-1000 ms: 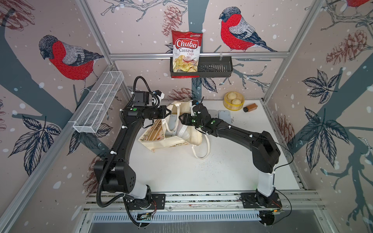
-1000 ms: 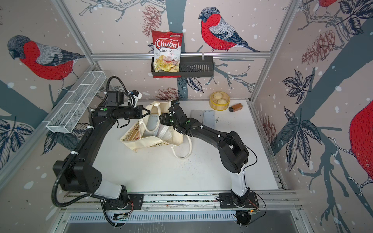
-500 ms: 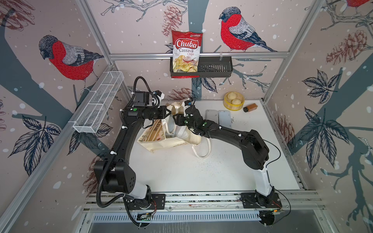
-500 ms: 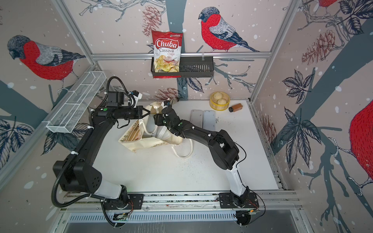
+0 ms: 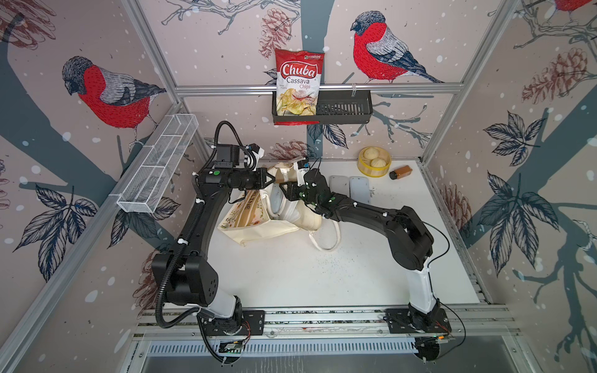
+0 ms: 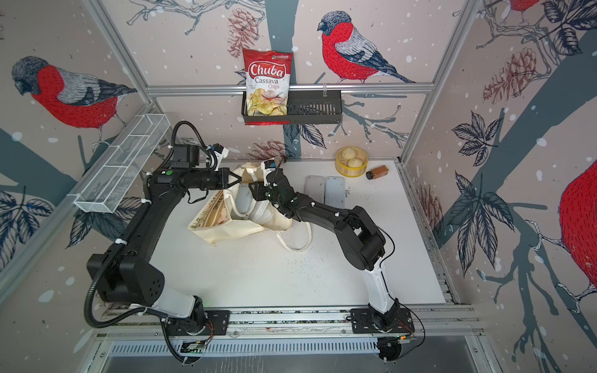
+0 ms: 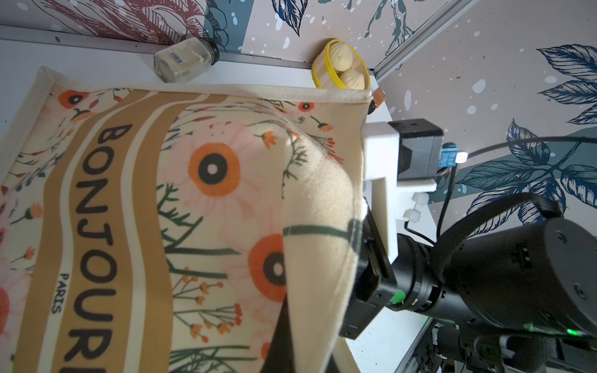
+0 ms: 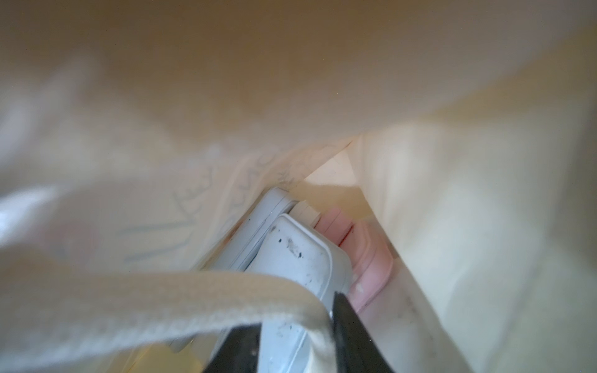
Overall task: Take out the pencil case from the canvas bag
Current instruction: Adjust the canvas bag at the center of the board.
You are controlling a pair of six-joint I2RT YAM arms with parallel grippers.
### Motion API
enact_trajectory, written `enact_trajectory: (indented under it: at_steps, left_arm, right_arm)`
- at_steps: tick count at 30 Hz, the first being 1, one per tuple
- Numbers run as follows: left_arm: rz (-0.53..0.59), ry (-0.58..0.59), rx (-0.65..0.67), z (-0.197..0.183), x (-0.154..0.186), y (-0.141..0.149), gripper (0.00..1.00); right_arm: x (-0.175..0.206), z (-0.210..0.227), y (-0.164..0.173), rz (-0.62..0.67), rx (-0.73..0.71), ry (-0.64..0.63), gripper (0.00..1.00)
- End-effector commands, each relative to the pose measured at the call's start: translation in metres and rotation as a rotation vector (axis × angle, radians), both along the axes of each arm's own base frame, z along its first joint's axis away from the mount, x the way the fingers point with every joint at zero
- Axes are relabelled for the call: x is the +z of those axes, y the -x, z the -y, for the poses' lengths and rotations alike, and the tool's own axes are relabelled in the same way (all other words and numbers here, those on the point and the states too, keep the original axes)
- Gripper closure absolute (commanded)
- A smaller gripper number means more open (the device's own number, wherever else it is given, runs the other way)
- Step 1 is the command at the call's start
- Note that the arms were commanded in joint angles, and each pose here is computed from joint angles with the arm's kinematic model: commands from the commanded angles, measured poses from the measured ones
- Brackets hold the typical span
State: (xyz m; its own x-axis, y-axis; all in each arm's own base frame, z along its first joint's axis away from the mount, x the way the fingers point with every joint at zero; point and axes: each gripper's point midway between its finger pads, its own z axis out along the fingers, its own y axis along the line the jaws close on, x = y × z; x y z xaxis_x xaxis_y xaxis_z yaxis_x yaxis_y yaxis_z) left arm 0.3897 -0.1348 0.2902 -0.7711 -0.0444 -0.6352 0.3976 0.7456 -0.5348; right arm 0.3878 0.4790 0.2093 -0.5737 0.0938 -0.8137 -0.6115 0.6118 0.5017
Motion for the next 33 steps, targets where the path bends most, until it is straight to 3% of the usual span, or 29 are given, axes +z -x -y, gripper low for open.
enact_trajectory:
  at_steps: [1,6,9,16,19,22,27,33]
  left_arm:
    - [0.025,0.015,-0.027,0.005,0.009,0.002,1.00]
    - [0.101,-0.071,0.049,-0.011,0.020,-0.013,0.97]
    - [0.164,-0.109,0.078,-0.017,0.034,-0.022,0.87]
    - [0.300,-0.149,0.147,-0.028,0.075,-0.034,0.56]
    - [0.363,-0.197,0.217,-0.042,0.099,-0.031,0.49]
    - [0.447,-0.251,0.313,-0.061,0.132,-0.016,0.49]
    - [0.595,-0.314,0.445,-0.084,0.185,0.033,0.49]
    - [0.701,-0.340,0.397,-0.058,0.193,0.096,0.50]
  right_arm:
    - [0.030,0.000,0.013,-0.002,0.045,-0.062,0.83]
    - [0.060,0.018,0.033,-0.124,0.036,-0.065,0.98]
    - [0.083,0.030,0.045,-0.209,0.030,-0.069,1.00]
    - [0.156,0.034,0.064,-0.354,0.144,-0.242,1.00]
    - [0.179,0.030,0.065,-0.437,0.198,-0.324,1.00]
    - [0.203,0.021,0.068,-0.504,0.244,-0.421,1.00]
    - [0.244,0.004,0.072,-0.538,0.309,-0.526,1.00]
    - [0.277,-0.007,0.080,-0.586,0.365,-0.670,1.00]
